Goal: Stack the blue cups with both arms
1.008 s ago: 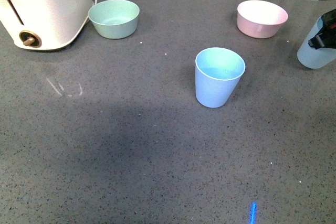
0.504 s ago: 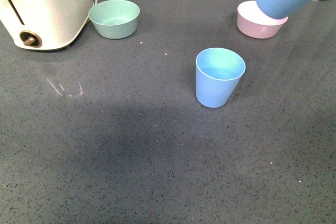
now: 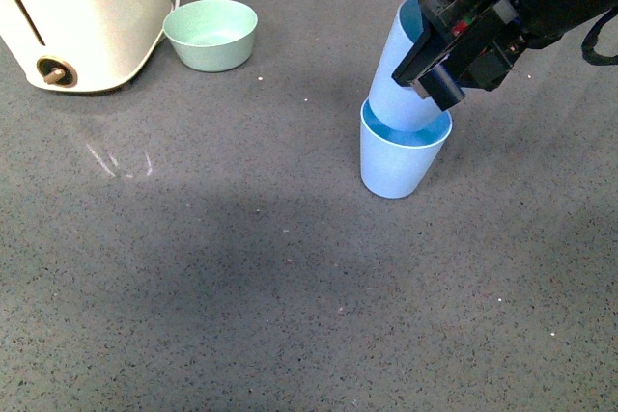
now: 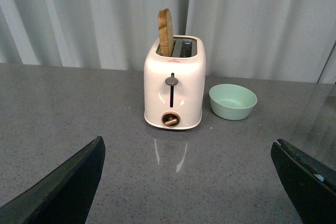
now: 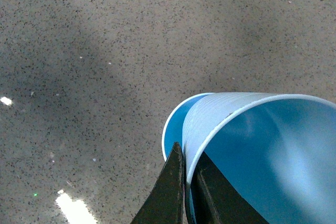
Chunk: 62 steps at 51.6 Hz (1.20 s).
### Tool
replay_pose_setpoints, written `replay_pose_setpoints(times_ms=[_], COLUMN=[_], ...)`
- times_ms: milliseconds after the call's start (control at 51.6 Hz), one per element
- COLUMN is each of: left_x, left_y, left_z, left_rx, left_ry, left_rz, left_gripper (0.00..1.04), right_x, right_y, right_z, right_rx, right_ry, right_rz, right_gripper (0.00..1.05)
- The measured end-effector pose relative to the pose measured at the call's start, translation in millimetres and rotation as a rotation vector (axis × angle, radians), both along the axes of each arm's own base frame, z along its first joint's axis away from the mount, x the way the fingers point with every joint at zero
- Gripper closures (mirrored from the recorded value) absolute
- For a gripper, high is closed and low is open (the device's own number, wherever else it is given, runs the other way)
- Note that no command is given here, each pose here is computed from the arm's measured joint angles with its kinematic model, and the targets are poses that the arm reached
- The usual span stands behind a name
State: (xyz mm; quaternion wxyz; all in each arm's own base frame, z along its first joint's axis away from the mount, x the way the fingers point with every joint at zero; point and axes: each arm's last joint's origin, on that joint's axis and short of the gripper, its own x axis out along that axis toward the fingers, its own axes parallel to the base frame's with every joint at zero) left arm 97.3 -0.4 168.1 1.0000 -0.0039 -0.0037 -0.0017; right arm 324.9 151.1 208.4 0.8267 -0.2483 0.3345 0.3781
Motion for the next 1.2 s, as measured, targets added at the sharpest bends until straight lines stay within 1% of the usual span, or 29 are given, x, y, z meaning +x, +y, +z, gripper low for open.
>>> replay_pose_setpoints(times_ms=[136,155,291,310,427,446,504,582,640,659,776,795,815,853,873,931,1028,1125,1183,1202], left_x=[0.0,0.0,0.0,0.0,0.0,0.0,0.0,0.0,0.0,0.0,0.0,0.0,0.0,0.0,0.0,0.0,0.0,0.0,0.0,0.0], left_y=[0.0,0.0,0.0,0.0,0.0,0.0,0.0,0.0,0.0,0.0,0.0,0.0,0.0,0.0,0.0,0.0,0.0,0.0,0.0,0.0], left_z=[0.1,0.1,0.1,0.1,0.1,0.1,0.1,0.1,0.1,0.1,0.1,0.1,0.1,0.1,0.1,0.1,0.1,0.1,0.1,0.1], left_rx=[0.000,0.000,0.000,0.000,0.000,0.000,0.000,0.000,0.000,0.000,0.000,0.000,0.000,0.000,0.000,0.000,0.000,0.000,0.000,0.000], left_ry=[0.000,0.000,0.000,0.000,0.000,0.000,0.000,0.000,0.000,0.000,0.000,0.000,0.000,0.000,0.000,0.000,0.000,0.000,0.000,0.000], left_rz=[0.000,0.000,0.000,0.000,0.000,0.000,0.000,0.000,0.000,0.000,0.000,0.000,0.000,0.000,-0.001,-0.001,0.000,-0.001,-0.001,-0.001], left_gripper=[0.09,0.09,0.09,0.09,0.09,0.09,0.09,0.09,0.09,0.09,0.09,0.09,0.09,0.09,0.09,0.09,0.09,0.09,0.09,0.09], right_x=[1.0,1.2,2.1,2.3,2.9,2.0,-1.4,-12.5,-23.8,-26.0,-54.1,-60.7,-63.4,-70.1,-76.0,-86.9,-99.4,-111.9,-120.4,-124.2], right_y=[4.1,4.4,5.4,5.4,-0.5,-4.0,-13.8,-33.4,-48.1,-50.7,-78.5,-82.5,-83.6,-88.1,-92.3,-100.8,-110.8,-116.8,-121.4,-123.6], right_z=[-3.4,-3.9,-4.5,-4.2,2.3,5.6,15.0,33.6,47.6,49.9,69.9,72.8,73.7,75.2,72.9,61.8,41.7,26.5,19.3,16.2], right_rx=[-0.001,-0.002,0.005,0.009,0.042,0.055,0.097,0.152,0.207,0.216,0.322,0.341,0.353,0.391,0.427,0.478,0.495,0.505,0.509,0.511], right_ry=[-0.002,-0.003,-0.004,-0.006,-0.028,-0.042,-0.080,-0.182,-0.247,-0.257,-0.362,-0.390,-0.429,-0.557,-0.644,-0.722,-0.724,-0.705,-0.706,-0.707], right_rz=[-0.002,-0.002,-0.018,-0.020,-0.046,-0.056,-0.086,-0.143,-0.191,-0.201,-0.310,-0.354,-0.399,-0.537,-0.633,-0.745,-0.787,-0.784,-0.789,-0.793], right_gripper=[1.03,1.01,0.75,0.70,0.49,0.43,0.33,0.17,0.08,0.07,0.09,0.10,0.12,0.19,0.25,0.35,0.49,0.63,0.74,0.79])
